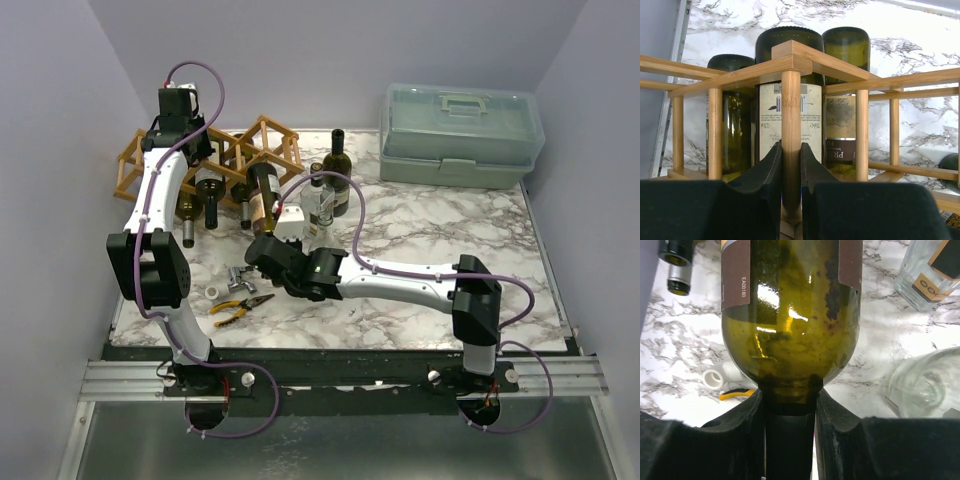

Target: Put the wine bottle on the wine rack

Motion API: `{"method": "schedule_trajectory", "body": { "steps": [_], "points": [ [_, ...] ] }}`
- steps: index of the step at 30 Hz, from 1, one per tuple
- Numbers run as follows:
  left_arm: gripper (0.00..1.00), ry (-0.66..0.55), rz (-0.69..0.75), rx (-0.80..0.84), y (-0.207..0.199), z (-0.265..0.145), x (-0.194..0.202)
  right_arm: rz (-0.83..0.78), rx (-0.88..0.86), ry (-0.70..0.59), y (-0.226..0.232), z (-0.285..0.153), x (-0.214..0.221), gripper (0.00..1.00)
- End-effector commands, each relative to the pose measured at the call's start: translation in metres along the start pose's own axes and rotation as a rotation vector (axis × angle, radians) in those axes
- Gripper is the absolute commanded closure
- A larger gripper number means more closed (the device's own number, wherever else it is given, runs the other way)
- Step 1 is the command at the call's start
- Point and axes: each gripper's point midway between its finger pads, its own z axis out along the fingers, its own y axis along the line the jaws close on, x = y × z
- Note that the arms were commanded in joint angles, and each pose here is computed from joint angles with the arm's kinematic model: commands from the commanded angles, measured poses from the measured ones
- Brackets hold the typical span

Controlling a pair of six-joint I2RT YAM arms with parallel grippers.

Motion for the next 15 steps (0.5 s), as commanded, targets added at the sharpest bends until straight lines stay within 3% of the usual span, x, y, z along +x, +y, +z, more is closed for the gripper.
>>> {"method": "schedule_trajectory", "body": {
  "steps": [1,15],
  "points": [
    [1.0,0.045,0.019,-0.057,0.014,0.008,0.013,0.041,-0.001,-0.086,0.011,0.004,-0.018,1.0],
    [1.0,0.074,0.06,-0.079,0.021,0.012,0.024,0.026,0.133,-0.06,-0.004,0.034,-0.011,1.0]
  ]
}}
